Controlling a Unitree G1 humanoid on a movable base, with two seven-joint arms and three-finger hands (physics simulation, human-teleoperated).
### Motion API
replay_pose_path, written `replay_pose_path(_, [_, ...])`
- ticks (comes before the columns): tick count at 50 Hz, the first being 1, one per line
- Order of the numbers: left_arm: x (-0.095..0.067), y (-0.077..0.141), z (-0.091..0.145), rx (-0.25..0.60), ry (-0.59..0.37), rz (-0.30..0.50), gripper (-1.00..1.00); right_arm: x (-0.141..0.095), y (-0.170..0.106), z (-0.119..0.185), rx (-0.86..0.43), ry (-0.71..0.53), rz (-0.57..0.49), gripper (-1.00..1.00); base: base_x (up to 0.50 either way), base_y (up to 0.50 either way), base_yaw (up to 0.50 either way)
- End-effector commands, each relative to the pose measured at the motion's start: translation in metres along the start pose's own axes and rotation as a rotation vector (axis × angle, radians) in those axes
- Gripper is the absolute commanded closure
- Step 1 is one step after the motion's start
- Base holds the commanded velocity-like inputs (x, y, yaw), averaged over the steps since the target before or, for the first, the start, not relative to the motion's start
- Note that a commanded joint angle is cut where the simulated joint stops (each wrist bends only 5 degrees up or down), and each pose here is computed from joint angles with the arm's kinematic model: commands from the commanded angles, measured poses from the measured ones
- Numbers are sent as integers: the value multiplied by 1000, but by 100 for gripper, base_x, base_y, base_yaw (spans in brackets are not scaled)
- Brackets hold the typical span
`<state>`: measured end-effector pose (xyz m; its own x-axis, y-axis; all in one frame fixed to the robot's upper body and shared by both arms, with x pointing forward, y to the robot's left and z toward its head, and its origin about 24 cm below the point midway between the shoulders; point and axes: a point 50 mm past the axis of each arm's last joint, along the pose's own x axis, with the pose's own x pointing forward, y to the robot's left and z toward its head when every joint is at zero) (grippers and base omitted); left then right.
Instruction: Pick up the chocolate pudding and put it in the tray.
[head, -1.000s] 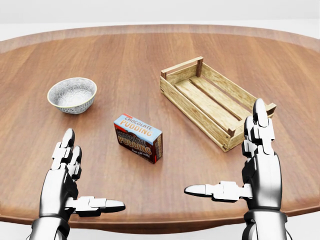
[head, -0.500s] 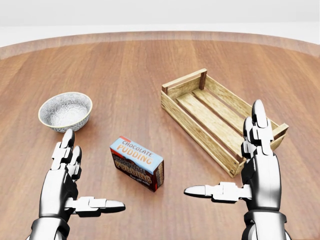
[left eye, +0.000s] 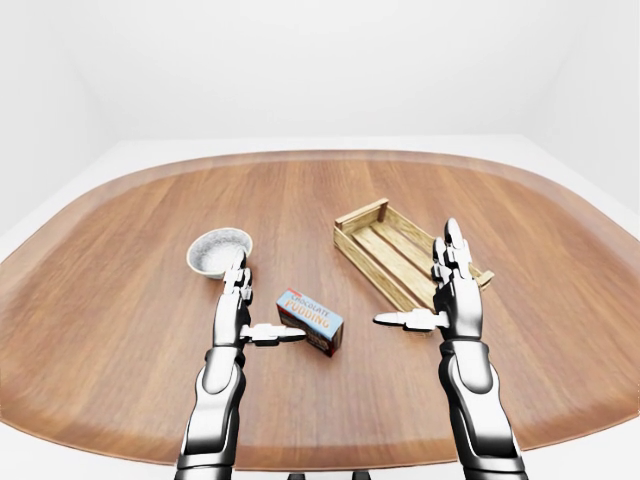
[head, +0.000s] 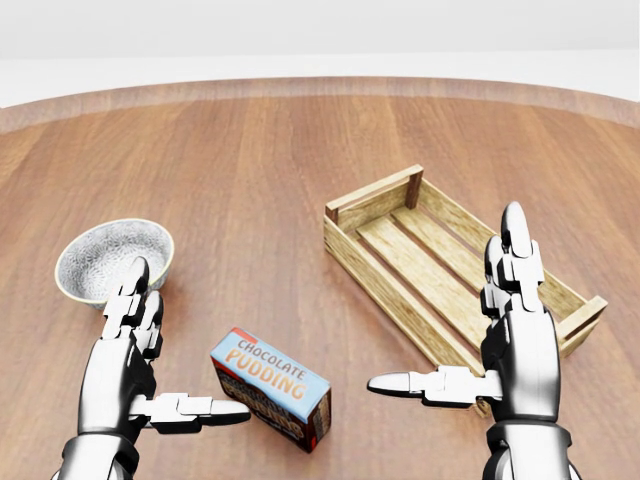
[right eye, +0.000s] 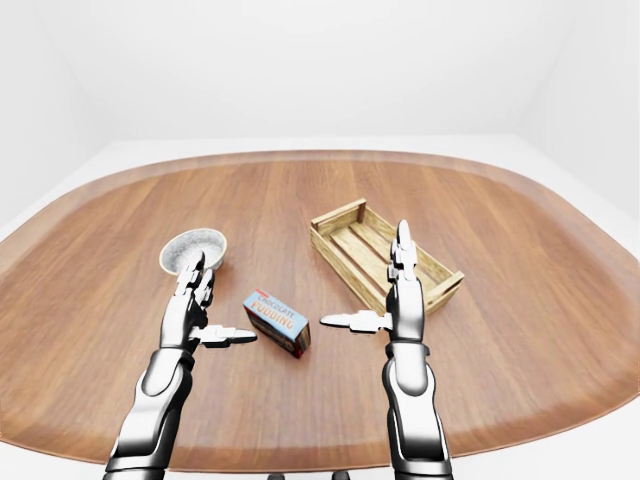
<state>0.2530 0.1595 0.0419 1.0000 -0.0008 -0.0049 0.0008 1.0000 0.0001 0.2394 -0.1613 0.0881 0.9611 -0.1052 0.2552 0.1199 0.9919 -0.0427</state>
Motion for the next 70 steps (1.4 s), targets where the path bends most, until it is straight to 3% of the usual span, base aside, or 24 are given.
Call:
replay_pose_path(1, [0, 0, 0, 0, 0, 0, -100, 0, 0, 0, 0, 1, 1, -100, 29, 0, 0])
replay_pose_path(13, [0, 0, 0, 0, 0, 0, -100, 0, 1, -2, -2, 10, 5, -100, 28, 0, 0])
replay_pose_path(44, [1, 1, -1, -10, -5, 5, -100, 0, 0, -3, -2, 12, 2, -100, 0, 0, 0])
replay_pose_path(51, [0, 0, -3, -7, -3, 3, -100, -7, 5, -25, -18, 112, 17, -100, 0, 0, 0])
replay_pose_path(55, [0, 0, -2, -6, -3, 1, -100, -4, 8, -15, -14, 64, 24, -100, 0, 0, 0])
replay_pose_path(62, [0, 0, -2, -4, -3, -1, -100, -9, 23, -34, -55, 146, 69, -100, 0, 0, 0])
replay_pose_path(64, [0, 0, -2, -4, -3, -1, -100, -14, 27, -58, -84, 246, 77, -100, 0, 0, 0])
replay_pose_path(67, [-1, 0, -2, -3, -3, -1, -100, -12, 32, -56, -80, 235, 94, -100, 0, 0, 0])
replay_pose_path(68, [-1, 0, -2, -3, -3, -1, -100, -16, 32, -68, -94, 290, 93, -100, 0, 0, 0])
replay_pose_path(70, [-1, 0, -2, -3, -4, -2, -100, -12, 34, -60, -76, 254, 101, -100, 0, 0, 0])
